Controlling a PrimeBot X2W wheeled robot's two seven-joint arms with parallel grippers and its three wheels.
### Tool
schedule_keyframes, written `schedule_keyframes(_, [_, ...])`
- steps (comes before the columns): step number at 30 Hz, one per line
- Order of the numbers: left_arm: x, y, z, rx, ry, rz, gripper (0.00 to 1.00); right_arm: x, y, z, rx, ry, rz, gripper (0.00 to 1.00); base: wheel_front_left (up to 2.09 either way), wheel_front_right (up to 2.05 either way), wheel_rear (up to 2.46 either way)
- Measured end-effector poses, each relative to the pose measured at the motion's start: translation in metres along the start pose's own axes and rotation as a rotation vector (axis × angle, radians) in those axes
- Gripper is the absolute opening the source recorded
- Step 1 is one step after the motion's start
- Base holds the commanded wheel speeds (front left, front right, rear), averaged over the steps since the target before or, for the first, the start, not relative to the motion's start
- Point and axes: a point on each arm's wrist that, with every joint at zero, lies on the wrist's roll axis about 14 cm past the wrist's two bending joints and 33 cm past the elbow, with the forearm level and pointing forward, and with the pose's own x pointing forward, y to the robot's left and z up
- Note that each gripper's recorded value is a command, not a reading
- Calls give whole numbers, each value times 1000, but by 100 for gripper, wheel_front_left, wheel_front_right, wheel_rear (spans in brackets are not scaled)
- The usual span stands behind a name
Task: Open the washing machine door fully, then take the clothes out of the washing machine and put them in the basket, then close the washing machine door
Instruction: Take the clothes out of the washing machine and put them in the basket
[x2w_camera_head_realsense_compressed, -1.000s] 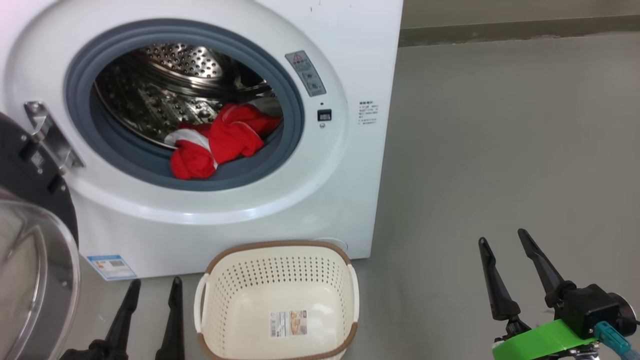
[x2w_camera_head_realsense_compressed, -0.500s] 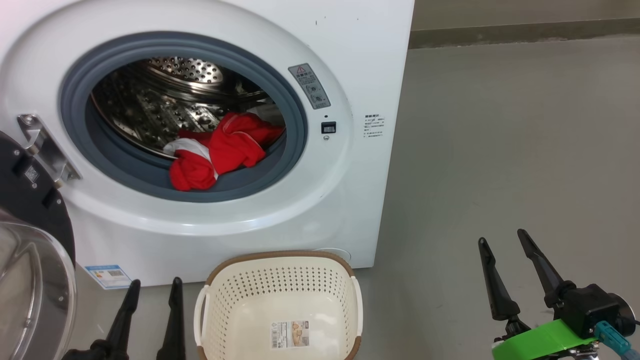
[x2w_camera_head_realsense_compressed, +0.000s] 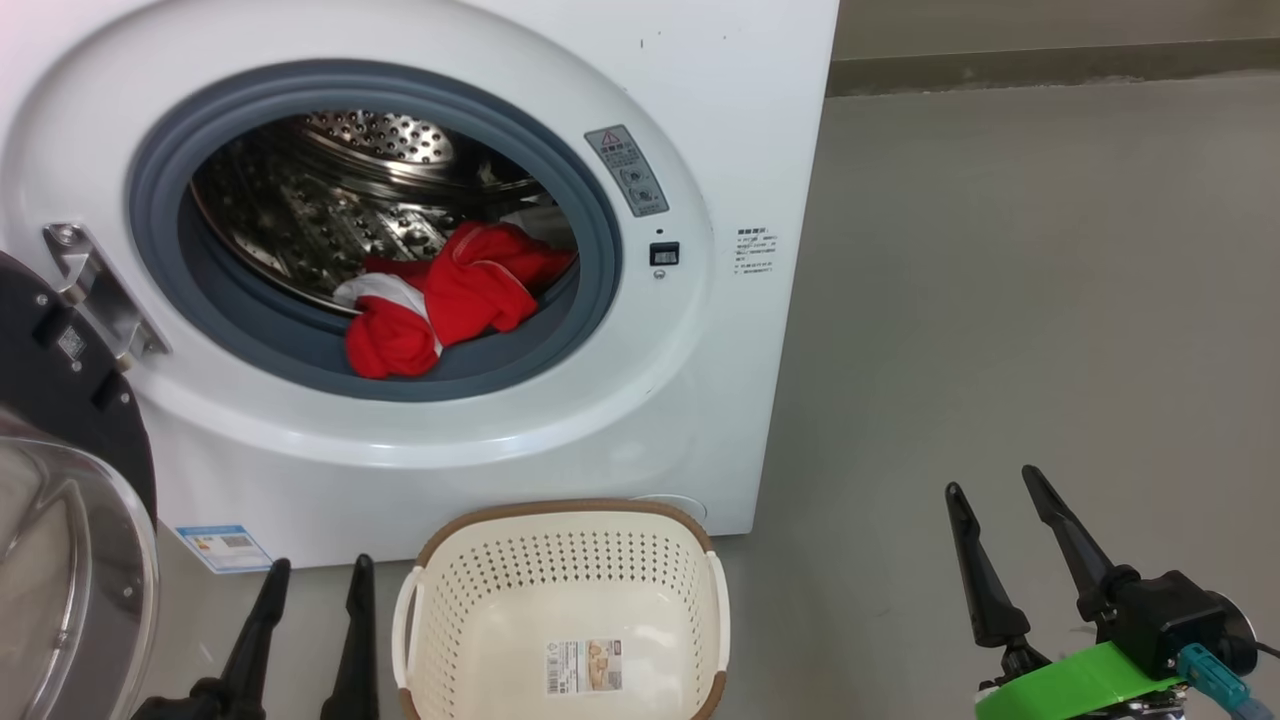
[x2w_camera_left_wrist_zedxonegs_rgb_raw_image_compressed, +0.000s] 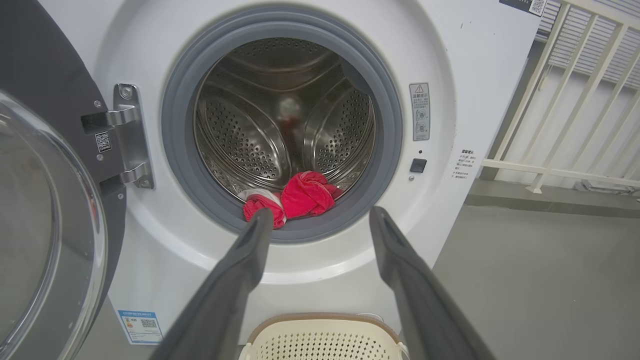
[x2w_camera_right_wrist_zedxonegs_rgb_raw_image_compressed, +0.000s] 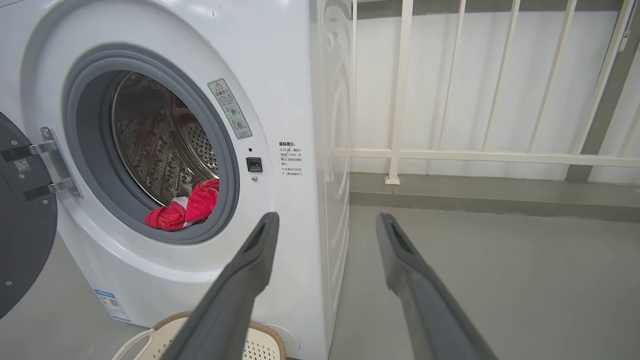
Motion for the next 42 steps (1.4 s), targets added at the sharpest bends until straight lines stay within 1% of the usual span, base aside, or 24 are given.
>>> schedule_keyframes(5, [2,2,-2,0,7,12,100,2,1,-4,3,11,2,100,0,0,0])
schedule_keyframes(18, [27,4,-3,-26,-10,41,100,15,6,-17,20,44,20,100,0,0,0])
schedule_keyframes(24, [56,-3,-1,-37,-32,24,100,44,13,-5,24,-8,46,100,0,0,0])
schedule_keyframes(28, [79,-4,-5,-36,-36,25,100,60,14,-6,24,-17,56,100,0,0,0])
schedule_keyframes(37, [126,-8,-23,-47,-24,14,100,82,13,-31,0,27,65,100,0,0,0])
schedule_keyframes(42, [157,-8,-34,-29,-21,10,100,99,11,-44,-7,39,68,100,0,0,0])
